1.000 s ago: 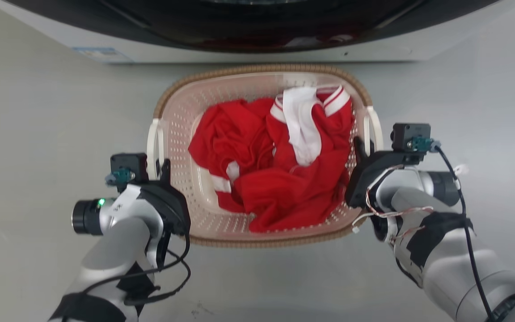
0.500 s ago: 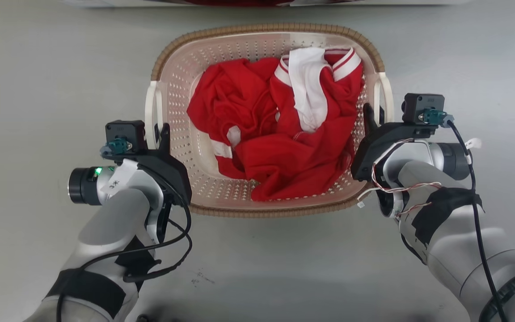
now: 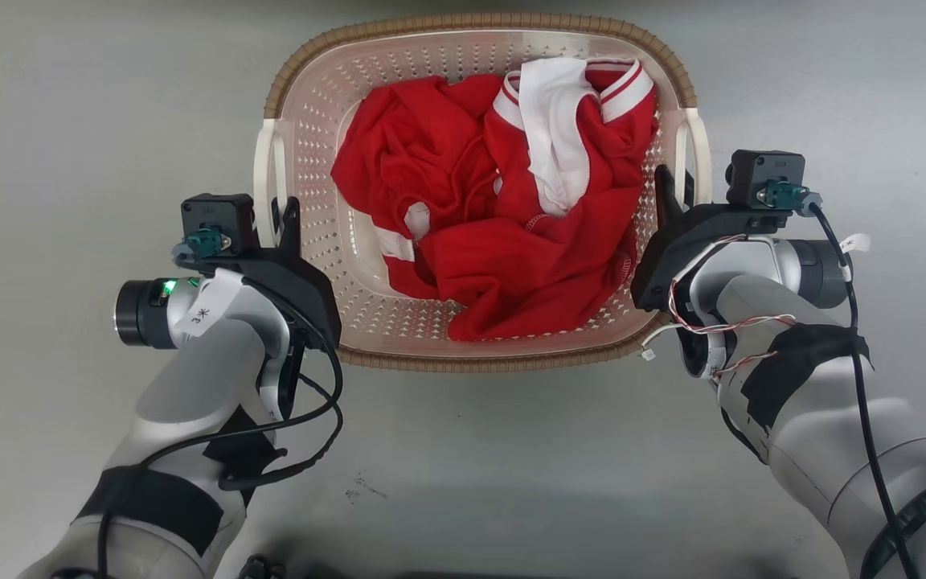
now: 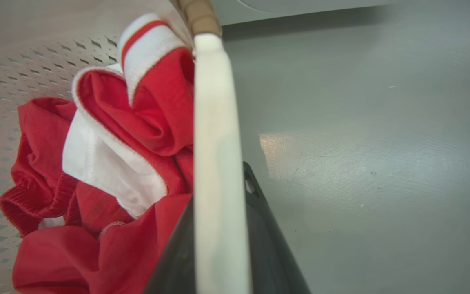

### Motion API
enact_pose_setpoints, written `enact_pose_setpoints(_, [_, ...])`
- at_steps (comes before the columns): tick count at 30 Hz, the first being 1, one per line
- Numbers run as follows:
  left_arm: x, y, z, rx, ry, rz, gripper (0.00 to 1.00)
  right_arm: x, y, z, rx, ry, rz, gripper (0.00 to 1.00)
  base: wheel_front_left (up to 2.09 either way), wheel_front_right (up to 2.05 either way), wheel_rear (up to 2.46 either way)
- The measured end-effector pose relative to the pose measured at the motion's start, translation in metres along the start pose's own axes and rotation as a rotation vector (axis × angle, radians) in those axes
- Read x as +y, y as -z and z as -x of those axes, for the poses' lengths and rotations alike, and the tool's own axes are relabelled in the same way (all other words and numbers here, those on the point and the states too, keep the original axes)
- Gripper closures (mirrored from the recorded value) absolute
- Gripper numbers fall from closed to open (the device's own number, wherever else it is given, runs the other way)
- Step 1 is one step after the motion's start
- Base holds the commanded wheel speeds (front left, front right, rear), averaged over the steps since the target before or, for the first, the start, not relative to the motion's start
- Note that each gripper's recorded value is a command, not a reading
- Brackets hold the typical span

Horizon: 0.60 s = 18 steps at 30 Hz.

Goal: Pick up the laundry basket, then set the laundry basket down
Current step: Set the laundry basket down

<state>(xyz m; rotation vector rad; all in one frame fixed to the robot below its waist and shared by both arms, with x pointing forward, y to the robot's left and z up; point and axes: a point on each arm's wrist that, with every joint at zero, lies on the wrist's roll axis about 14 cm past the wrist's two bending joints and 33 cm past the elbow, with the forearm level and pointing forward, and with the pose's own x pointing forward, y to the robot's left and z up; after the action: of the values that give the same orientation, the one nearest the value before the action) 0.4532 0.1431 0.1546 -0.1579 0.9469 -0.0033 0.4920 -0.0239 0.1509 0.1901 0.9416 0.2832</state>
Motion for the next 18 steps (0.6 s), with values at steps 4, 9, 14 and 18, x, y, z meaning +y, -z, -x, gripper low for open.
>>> enact_pose_setpoints(4, [0.0006,0.0005,-0.0018,0.001,-0.001,-0.002,1.00,-0.0003,0.0026,-0.0015,0.005,-0.001,-0.002,1.00,0.00,0.00,0.00])
enact_pose_setpoints(9, [0.0009,0.0018,-0.0024,0.003,0.000,-0.018,1.00,-0.0002,0.0039,-0.0021,0.006,-0.001,-0.001,1.00,0.00,0.00,0.00])
enact_pose_setpoints(14, [0.0019,-0.0011,-0.0034,-0.004,-0.004,-0.019,0.72,0.0005,0.0033,-0.0027,0.000,-0.004,0.001,0.82,0.00,0.00,0.00])
enact_pose_setpoints(18, [0.0018,-0.0022,-0.0038,-0.005,-0.006,-0.018,0.15,0.0022,0.0031,-0.0030,0.000,-0.008,0.001,0.07,0.00,0.00,0.00])
